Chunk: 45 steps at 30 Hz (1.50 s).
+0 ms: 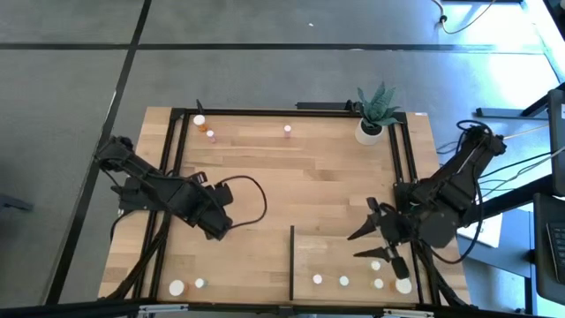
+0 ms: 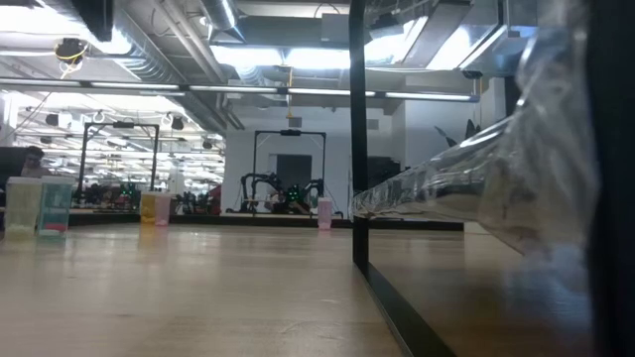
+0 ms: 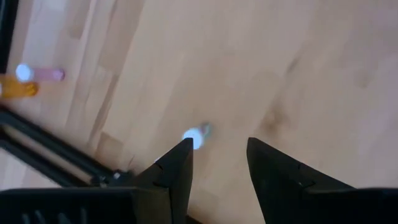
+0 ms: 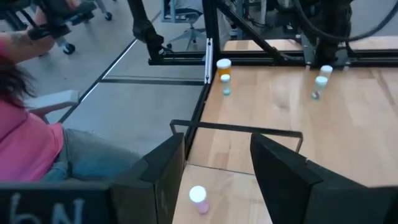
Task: Pick and place medicine bottles onto shelf by color
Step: Put the top green pill bottle on the shelf aligned with the other green pill bottle
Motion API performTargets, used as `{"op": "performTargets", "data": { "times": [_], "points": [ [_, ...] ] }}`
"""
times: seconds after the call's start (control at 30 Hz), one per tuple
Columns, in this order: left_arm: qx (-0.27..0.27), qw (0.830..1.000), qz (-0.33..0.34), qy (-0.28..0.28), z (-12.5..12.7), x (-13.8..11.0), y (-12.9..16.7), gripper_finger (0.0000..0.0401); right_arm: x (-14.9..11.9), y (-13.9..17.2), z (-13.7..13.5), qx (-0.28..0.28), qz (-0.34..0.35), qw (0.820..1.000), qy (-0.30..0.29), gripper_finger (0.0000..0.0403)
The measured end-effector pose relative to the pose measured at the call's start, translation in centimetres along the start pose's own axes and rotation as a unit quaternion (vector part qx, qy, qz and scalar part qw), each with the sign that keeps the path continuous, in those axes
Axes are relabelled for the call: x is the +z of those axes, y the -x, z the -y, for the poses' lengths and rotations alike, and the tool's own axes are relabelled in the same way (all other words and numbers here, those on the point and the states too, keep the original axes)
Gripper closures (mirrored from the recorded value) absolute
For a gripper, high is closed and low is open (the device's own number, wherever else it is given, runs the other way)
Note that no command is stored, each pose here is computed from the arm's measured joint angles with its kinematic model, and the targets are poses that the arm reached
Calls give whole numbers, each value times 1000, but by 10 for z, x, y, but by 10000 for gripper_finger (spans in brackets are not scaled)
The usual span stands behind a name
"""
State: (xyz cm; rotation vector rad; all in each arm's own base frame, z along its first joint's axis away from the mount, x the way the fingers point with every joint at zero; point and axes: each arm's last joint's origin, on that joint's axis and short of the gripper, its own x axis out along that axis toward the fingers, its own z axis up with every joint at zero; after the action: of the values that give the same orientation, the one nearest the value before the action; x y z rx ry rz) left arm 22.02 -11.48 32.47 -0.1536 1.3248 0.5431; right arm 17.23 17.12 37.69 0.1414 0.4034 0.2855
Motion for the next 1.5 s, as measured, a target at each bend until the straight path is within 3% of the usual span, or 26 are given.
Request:
{"op": "performTargets", "data": {
  "times": [0.17, 0.47, 0.63, 0.87, 1.13, 1.5],
  "points": [
    [-25, 1000, 8, 17, -16, -3, -14, 258, 5, -2, 11, -20, 7, 1000, 2, 216],
    [-161, 985, -16, 51, -46, -18, -40, 258, 10, -10, 38, -82, -1, 997, -11, 216],
    [-193, 974, -6, 115, -60, -23, -51, 258, 12, -14, 55, -119, -8, 993, -19, 216],
    [-160, 972, -9, 174, -70, -20, -68, 258, 15, -17, 79, -169, -22, 985, -11, 216],
    [-117, 962, -46, 240, -76, -26, -94, 258, 18, -20, 94, -146, -40, 988, -28, 216],
    [-106, 962, -56, 245, -74, -34, -114, 257, 15, -19, 98, -156, -57, 986, -28, 216]
  ]
}}
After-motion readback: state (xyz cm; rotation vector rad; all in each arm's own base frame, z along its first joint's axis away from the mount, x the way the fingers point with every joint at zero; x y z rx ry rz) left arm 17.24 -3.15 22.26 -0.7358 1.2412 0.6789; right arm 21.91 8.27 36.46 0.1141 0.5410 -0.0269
